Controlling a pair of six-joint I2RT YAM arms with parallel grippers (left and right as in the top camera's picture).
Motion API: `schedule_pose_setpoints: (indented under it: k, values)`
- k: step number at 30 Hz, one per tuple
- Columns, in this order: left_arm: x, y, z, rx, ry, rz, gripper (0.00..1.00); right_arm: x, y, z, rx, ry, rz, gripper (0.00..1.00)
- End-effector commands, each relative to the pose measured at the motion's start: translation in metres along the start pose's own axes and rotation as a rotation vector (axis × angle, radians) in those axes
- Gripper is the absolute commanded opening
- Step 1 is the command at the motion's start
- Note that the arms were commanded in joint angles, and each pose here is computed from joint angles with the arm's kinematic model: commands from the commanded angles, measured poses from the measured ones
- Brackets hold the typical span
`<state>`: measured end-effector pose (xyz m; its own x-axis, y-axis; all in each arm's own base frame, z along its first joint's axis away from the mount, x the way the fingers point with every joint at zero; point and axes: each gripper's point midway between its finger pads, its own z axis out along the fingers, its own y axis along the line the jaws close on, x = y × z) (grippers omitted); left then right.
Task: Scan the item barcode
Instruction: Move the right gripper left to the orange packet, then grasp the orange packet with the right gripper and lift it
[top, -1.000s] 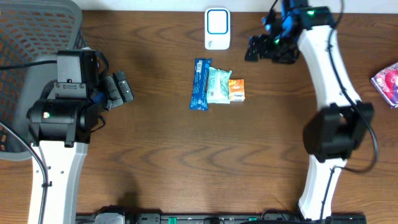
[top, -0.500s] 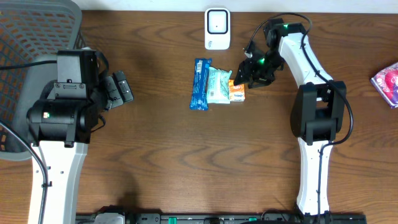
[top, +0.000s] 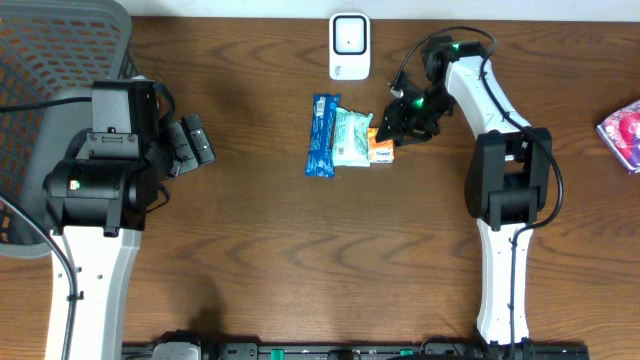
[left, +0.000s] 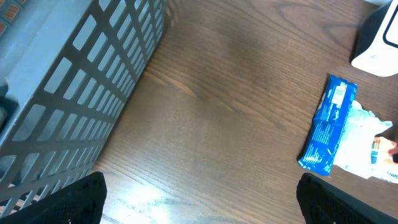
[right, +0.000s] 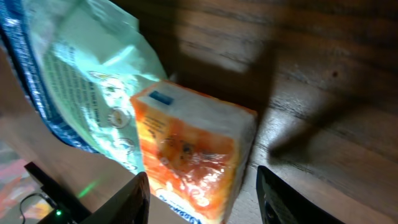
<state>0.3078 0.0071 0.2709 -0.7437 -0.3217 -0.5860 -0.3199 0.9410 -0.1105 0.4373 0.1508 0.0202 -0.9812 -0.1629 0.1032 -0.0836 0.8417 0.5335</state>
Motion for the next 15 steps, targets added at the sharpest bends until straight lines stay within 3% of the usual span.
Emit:
schedule_pose_setpoints:
  k: [1,5,11,15]
  values:
    - [-0.003,0.002,-0.001,-0.009,-0.006,0.01,0.98,0.008,-0.006,0.017,0.011,0.038,0.004,0.5]
    - [-0.003,0.002,-0.001,-0.009,-0.006,0.01,0.98,0.01,-0.012,0.026,0.011,0.04,0.011,0.42]
    - [-0.003,0.002,-0.001,-0.009,-0.006,0.01,0.98,0.01,-0.007,0.02,-0.063,0.035,0.036,0.01]
    - [-0.003,0.002,-0.001,-0.009,-0.006,0.01,0.98,0.007,0.005,0.002,-0.206,0.011,0.054,0.01]
